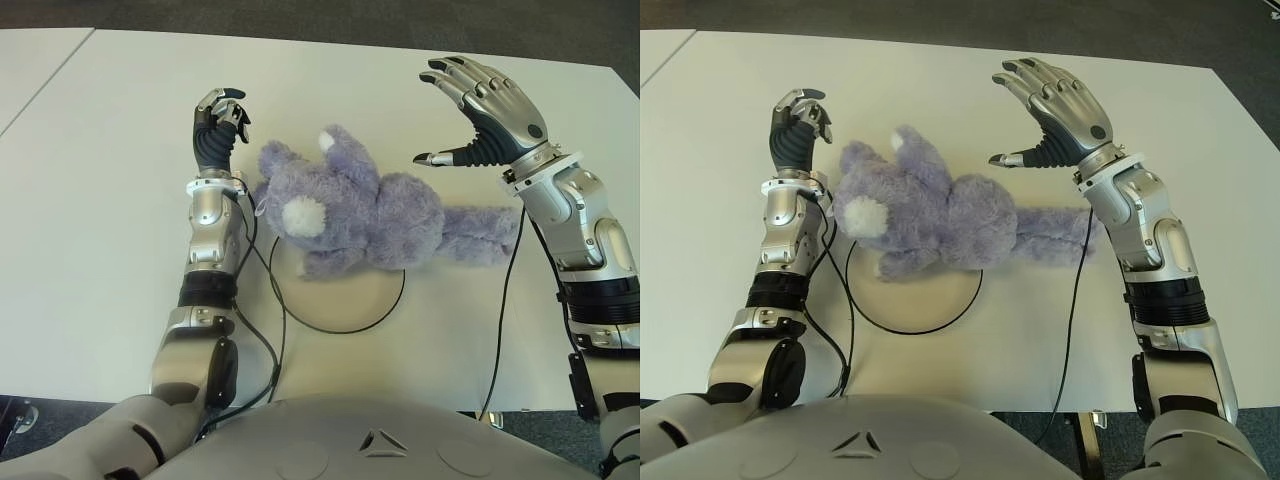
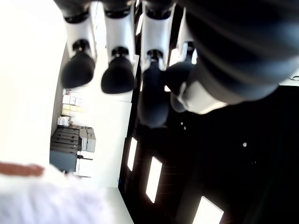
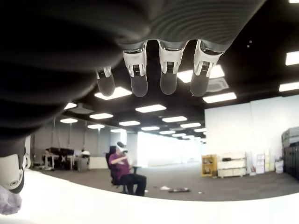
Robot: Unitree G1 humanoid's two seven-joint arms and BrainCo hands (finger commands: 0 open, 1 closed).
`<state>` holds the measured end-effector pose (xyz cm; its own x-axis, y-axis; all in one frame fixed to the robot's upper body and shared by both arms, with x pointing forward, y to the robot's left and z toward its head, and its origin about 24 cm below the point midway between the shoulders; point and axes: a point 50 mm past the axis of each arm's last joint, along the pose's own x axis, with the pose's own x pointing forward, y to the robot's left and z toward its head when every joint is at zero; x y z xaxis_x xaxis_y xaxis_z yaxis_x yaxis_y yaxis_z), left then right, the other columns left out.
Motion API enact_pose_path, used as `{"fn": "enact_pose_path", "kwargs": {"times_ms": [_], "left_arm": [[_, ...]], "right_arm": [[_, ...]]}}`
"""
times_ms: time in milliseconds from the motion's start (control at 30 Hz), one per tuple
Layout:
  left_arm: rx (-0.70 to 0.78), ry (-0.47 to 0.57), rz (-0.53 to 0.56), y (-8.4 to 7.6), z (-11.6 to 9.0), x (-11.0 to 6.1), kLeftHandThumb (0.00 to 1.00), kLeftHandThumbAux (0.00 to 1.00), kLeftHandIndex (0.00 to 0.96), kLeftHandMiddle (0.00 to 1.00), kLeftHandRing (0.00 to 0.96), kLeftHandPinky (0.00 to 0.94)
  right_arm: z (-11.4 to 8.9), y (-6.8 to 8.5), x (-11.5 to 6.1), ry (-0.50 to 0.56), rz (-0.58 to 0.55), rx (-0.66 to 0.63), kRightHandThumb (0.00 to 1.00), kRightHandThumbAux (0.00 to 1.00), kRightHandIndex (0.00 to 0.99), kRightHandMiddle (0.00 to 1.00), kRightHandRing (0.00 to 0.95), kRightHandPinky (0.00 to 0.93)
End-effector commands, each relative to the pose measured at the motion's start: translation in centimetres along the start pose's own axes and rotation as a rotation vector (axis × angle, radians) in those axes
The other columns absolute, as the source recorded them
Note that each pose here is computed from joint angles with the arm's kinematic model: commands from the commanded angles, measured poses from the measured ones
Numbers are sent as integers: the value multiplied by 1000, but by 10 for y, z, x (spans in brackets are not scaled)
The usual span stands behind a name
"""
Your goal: Put the doll into the plate.
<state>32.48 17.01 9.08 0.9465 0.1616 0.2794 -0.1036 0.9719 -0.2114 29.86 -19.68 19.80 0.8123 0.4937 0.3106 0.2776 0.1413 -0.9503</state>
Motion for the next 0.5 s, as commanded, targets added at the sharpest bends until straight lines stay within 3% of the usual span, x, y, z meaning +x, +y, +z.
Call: {"fn": "enact_pose_path", "kwargs": {"times_ms": [33, 500], "left_arm": [[-5, 19, 3, 1, -3, 0, 719, 698, 446, 799, 791, 762], [-14, 16, 2, 1, -4, -1, 719, 698, 446, 799, 790, 760]], "right_arm": [[-1, 2, 3, 19, -27, 32, 95, 503, 0, 0, 0, 0], [-6, 3, 5, 128, -75, 185, 103, 547, 0, 0, 0, 29]]}}
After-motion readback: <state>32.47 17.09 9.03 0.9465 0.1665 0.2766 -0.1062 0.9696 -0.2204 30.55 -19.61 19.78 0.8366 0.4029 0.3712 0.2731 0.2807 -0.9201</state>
